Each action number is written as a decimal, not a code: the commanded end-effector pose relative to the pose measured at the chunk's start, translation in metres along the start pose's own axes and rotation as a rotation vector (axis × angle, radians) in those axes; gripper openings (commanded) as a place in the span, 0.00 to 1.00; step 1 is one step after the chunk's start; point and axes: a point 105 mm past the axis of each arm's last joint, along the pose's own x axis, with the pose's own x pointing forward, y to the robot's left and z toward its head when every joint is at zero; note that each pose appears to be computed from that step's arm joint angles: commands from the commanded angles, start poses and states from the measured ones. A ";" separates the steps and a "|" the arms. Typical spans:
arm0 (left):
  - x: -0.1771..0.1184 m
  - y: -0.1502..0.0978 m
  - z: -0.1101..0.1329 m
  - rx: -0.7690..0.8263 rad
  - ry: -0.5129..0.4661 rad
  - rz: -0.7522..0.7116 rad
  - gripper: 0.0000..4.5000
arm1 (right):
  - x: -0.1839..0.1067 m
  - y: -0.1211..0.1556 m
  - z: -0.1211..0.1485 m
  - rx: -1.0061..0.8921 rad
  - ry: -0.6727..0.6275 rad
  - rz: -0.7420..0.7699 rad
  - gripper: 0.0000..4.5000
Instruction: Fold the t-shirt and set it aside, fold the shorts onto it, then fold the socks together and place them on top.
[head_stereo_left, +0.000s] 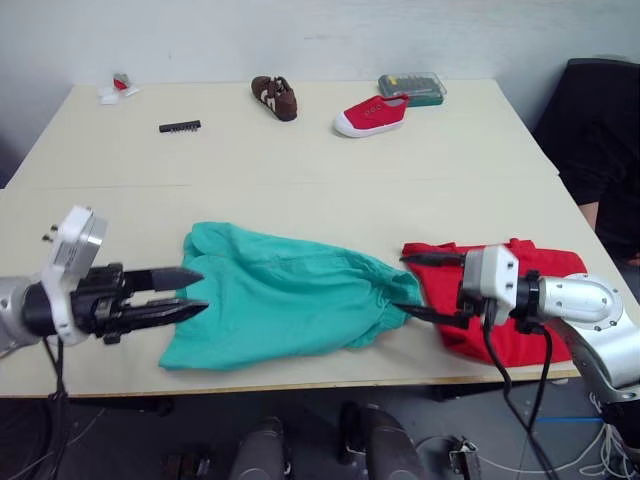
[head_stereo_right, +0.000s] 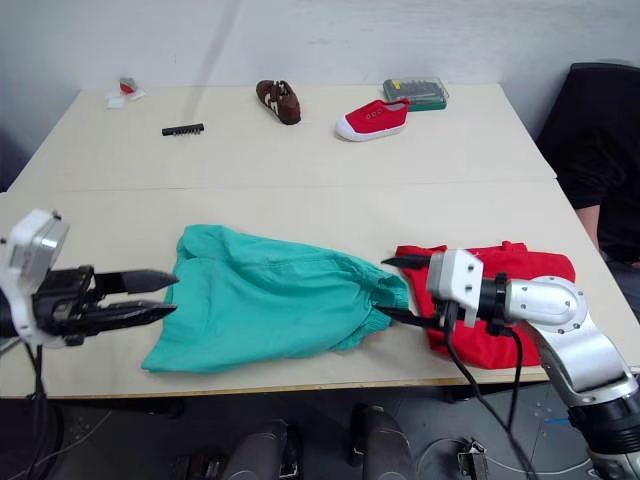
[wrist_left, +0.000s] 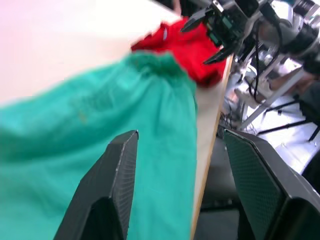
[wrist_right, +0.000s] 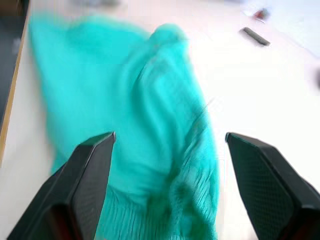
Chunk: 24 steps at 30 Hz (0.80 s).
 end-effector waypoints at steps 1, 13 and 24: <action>0.018 0.025 -0.028 0.091 0.121 0.073 0.36 | 0.019 0.008 0.014 0.115 -0.064 -0.003 0.67; 0.080 0.062 -0.070 0.145 0.143 0.119 0.00 | 0.080 0.028 -0.073 0.086 0.295 -0.028 0.00; 0.089 0.073 -0.085 0.122 0.130 0.164 0.00 | 0.041 -0.008 -0.096 -0.008 0.382 -0.185 0.00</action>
